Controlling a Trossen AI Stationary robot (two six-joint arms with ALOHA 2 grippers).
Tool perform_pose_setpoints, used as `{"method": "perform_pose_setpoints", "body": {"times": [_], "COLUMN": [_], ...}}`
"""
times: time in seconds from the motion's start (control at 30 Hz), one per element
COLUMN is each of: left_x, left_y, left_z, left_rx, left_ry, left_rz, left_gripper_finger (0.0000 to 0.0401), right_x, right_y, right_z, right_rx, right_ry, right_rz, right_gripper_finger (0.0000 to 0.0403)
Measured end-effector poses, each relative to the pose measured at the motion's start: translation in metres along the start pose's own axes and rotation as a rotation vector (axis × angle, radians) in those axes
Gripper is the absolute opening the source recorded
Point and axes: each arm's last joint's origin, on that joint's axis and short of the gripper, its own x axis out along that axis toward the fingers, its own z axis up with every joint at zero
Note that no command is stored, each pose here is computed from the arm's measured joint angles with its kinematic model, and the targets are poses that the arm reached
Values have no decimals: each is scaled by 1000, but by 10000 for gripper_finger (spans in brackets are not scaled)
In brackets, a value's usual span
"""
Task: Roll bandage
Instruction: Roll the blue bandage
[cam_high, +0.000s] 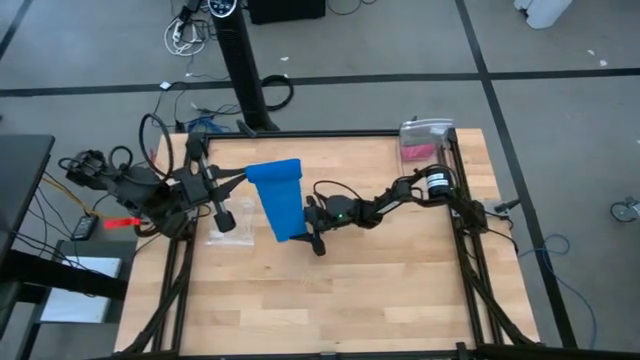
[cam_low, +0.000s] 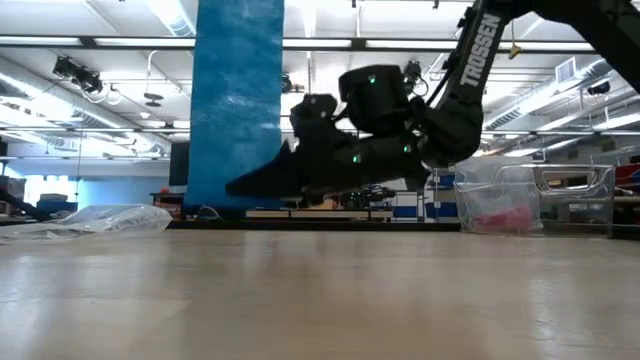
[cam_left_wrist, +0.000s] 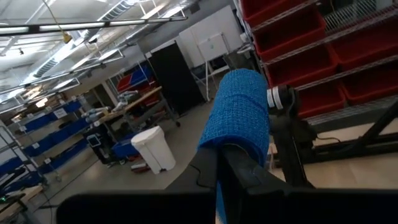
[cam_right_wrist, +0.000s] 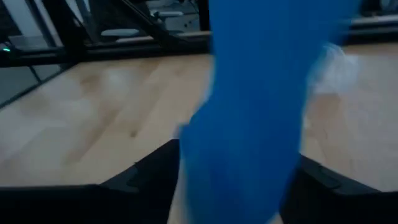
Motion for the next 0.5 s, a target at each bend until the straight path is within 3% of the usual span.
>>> {"method": "perform_pose_setpoints", "body": {"times": [0.1, 0.23, 0.5], "left_x": [0, 0, -5], "left_y": [1, 3, 12], "left_z": [2, 3, 1], "left_rx": [13, 21, 65], "left_ry": [-11, -16, 40], "left_rz": [9, 26, 123], "left_gripper_finger": [6, 6, 6], "right_x": [2, 3, 4], "right_y": [2, 11, 68], "right_z": [-5, -3, 8], "right_rx": [-2, -14, -43], "right_ry": [-21, -35, -19], "right_rz": [-27, -20, 117], "right_gripper_finger": [146, 29, 4]}}
